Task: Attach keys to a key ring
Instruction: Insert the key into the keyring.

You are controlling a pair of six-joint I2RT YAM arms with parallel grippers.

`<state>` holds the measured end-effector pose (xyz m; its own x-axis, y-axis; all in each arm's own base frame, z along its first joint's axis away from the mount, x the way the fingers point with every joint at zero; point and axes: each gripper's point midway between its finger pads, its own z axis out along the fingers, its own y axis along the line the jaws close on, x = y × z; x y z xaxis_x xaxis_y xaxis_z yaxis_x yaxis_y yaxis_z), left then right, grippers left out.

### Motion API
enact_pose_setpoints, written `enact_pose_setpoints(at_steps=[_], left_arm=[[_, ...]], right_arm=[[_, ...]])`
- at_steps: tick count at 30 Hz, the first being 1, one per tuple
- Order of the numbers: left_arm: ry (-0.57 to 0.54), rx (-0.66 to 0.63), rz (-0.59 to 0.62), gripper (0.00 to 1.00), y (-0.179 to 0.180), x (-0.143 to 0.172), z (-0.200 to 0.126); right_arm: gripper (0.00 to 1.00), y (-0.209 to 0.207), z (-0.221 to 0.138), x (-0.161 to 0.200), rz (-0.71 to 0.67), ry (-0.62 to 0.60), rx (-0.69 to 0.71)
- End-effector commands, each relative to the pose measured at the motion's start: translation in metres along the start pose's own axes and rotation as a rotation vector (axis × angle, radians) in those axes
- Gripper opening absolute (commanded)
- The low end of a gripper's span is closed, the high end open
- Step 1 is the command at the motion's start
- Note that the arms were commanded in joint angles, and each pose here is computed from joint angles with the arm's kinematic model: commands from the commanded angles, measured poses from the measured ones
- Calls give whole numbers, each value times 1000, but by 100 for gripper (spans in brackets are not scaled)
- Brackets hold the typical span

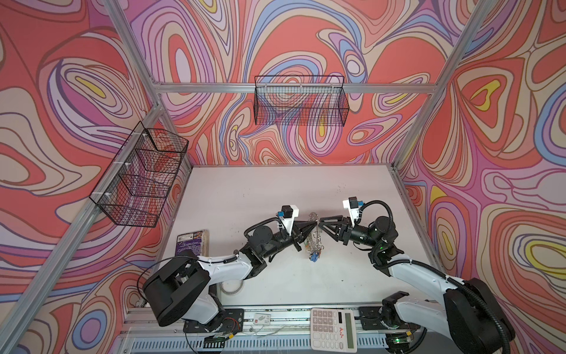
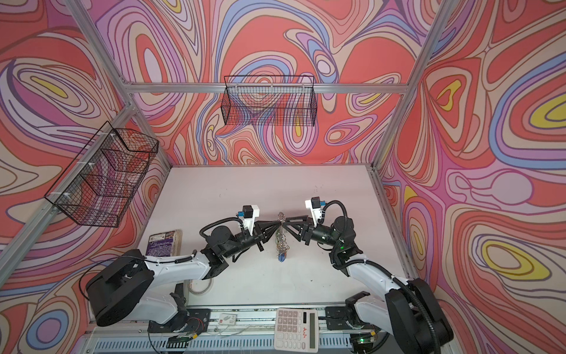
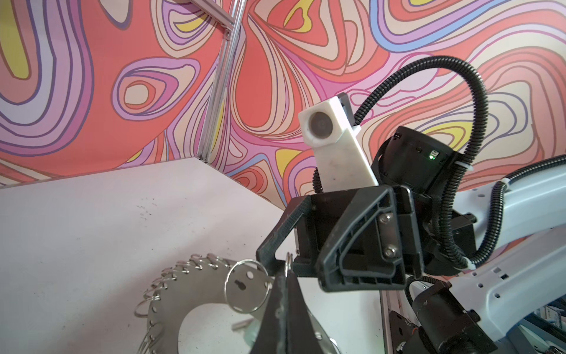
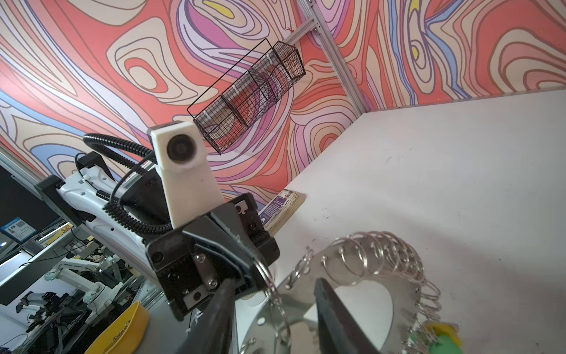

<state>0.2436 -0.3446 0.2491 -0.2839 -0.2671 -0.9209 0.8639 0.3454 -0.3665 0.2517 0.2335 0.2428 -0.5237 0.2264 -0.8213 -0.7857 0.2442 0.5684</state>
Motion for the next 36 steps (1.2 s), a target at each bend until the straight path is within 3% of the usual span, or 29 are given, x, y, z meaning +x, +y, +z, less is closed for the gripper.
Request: enact_pose_setpoints(at_steps=[1, 6, 12, 15, 22, 26, 36], left_arm=[[-134, 77, 26, 0, -17, -38, 2], [-127, 79, 26, 0, -17, -36, 3], [-123, 63, 26, 0, -14, -33, 2], [-127, 55, 27, 0, -12, -33, 1], [-105, 50, 23, 0, -11, -29, 1], [-39, 39, 30, 0, -9, -19, 0], [178, -55, 36, 19, 12, 19, -24]], right_arm=[[36, 10, 4, -6, -27, -6, -50], [28, 8, 3, -2, -18, -6, -44], [6, 8, 4, -1, -4, -7, -49], [0, 8, 4, 1, 5, -2, -54], [0, 11, 5, 2, -2, 9, -65], [0, 11, 5, -2, -41, 3, -41], [0, 15, -2, -16, -281, -45, 46]])
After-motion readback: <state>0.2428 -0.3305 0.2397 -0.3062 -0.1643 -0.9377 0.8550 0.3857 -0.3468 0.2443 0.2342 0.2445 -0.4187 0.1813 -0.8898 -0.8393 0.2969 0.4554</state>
